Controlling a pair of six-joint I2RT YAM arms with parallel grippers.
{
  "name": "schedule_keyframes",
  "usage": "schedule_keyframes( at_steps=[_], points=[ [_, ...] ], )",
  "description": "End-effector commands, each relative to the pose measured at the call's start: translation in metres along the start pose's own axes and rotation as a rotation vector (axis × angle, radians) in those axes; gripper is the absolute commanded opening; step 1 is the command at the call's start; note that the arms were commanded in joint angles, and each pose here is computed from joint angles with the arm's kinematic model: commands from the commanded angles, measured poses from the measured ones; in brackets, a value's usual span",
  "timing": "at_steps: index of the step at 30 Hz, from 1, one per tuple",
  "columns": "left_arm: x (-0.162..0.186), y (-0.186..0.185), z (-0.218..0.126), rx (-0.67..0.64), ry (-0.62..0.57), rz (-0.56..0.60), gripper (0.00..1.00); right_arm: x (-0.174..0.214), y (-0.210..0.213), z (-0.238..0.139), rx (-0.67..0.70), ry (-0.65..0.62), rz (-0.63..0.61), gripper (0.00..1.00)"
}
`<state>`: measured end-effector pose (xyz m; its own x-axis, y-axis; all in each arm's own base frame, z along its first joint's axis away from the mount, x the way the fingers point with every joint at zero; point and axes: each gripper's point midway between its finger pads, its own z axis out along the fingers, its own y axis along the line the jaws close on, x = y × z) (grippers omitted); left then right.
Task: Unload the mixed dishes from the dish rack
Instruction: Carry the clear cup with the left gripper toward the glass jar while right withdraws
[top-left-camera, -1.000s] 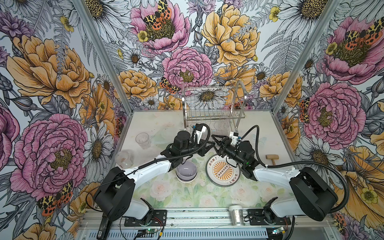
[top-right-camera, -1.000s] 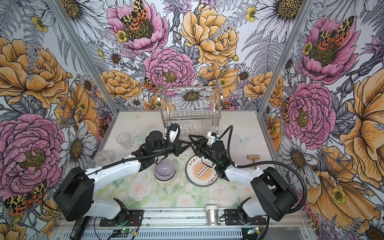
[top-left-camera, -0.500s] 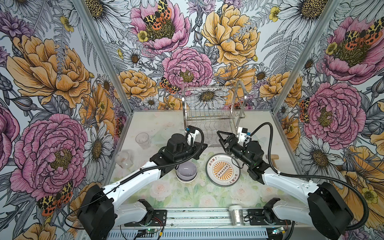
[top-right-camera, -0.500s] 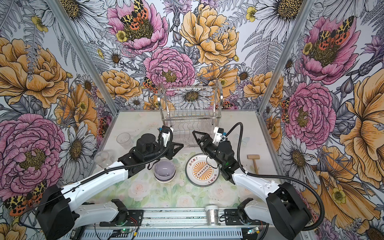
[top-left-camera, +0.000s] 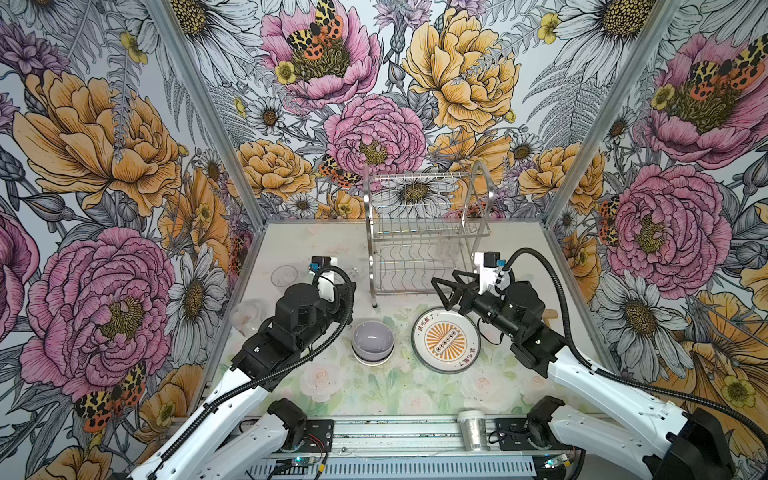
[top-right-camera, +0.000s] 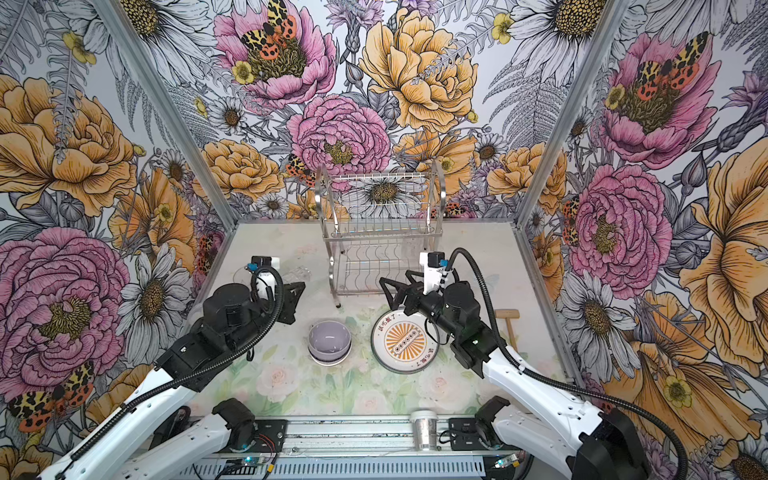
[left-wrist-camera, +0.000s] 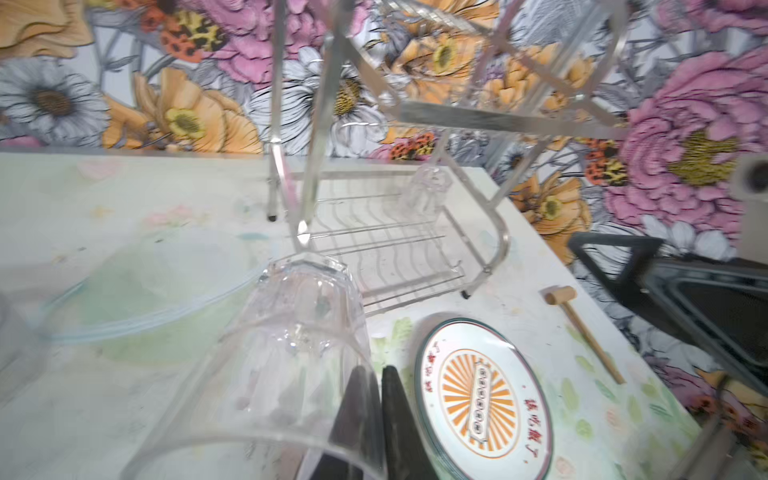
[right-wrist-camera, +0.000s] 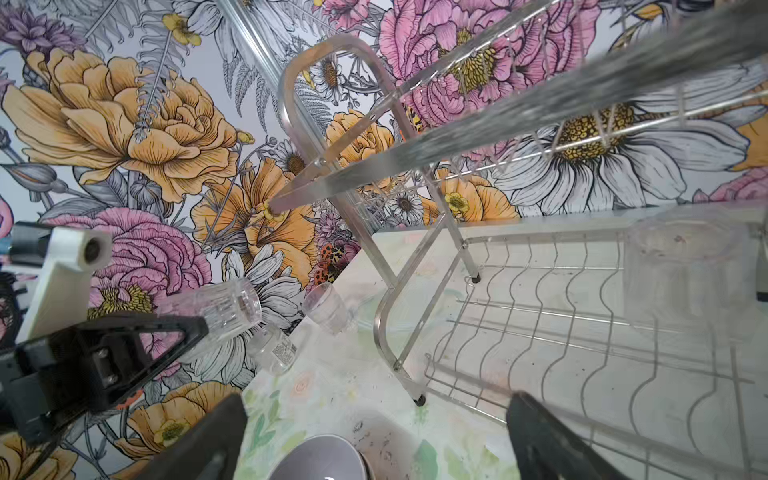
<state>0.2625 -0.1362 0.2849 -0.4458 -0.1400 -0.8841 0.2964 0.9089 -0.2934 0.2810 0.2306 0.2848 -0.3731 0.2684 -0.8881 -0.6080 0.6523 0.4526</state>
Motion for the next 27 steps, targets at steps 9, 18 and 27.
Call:
schedule_keyframes(
  at_steps=[9, 18, 27],
  points=[
    [0.005, 0.056, 0.013, -0.15, 0.3, 0.049, 0.0, 0.003, 0.039, 0.004, -0.138, 0.055, -0.236, 1.0],
    [0.016, 0.084, 0.059, -0.188, 0.516, 0.046, 0.0, 0.005, 0.07, 0.002, -0.269, 0.045, -0.365, 1.0],
    [0.043, 0.133, 0.112, -0.32, 0.713, 0.074, 0.0, 0.011, 0.075, 0.006, -0.285, 0.061, -0.393, 1.0]
  ],
)
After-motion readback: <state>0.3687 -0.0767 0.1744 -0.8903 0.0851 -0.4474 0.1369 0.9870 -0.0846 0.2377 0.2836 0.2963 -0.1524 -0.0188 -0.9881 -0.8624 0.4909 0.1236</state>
